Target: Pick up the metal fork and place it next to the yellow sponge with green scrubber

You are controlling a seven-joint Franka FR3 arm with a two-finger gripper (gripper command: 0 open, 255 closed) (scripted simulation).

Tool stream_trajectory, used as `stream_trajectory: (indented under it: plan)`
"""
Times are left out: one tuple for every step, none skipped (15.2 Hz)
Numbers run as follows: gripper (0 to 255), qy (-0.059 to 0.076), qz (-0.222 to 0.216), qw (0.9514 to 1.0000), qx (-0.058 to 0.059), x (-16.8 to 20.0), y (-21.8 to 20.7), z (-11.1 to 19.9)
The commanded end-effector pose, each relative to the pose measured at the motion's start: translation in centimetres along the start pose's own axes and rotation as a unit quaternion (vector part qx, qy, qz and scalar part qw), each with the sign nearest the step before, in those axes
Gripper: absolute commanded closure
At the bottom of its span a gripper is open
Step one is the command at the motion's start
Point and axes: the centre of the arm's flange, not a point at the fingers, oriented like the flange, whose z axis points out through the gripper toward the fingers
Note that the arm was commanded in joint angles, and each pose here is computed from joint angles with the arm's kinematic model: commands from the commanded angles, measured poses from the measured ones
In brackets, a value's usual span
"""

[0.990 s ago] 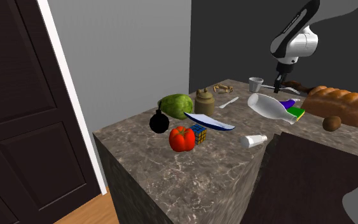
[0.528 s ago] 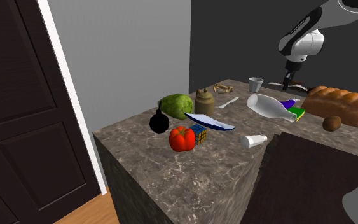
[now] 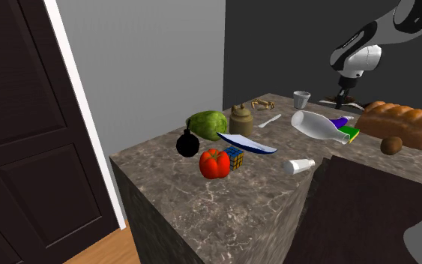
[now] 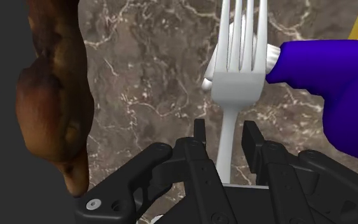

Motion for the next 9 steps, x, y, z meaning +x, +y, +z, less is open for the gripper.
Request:
stream_trajectory:
  plan:
    - [255, 0.000, 0.000, 1.0000, 0.000, -0.1, -0.2, 0.9]
    - [255, 0.000, 0.000, 1.0000, 0.000, -0.1, -0.2, 1.4]
    - [255, 0.000, 0.000, 1.0000, 0.000, -0.2, -0.3, 1.9]
    - [255, 0.000, 0.000, 1.0000, 0.000, -0.2, -0.4, 2.4]
    - [255, 0.000, 0.000, 1.0000, 0.000, -0.2, -0.4, 3.0]
    - [255, 0.000, 0.000, 1.0000, 0.000, -0.2, -0.5, 3.5]
    - [255, 0.000, 0.000, 1.0000, 0.000, -0.3, -0.6, 4.0]
    - [255, 0.000, 0.000, 1.0000, 0.000, -0.3, -0.6, 4.5]
    - [255, 0.000, 0.000, 1.0000, 0.000, -0.3, -0.7, 5.1]
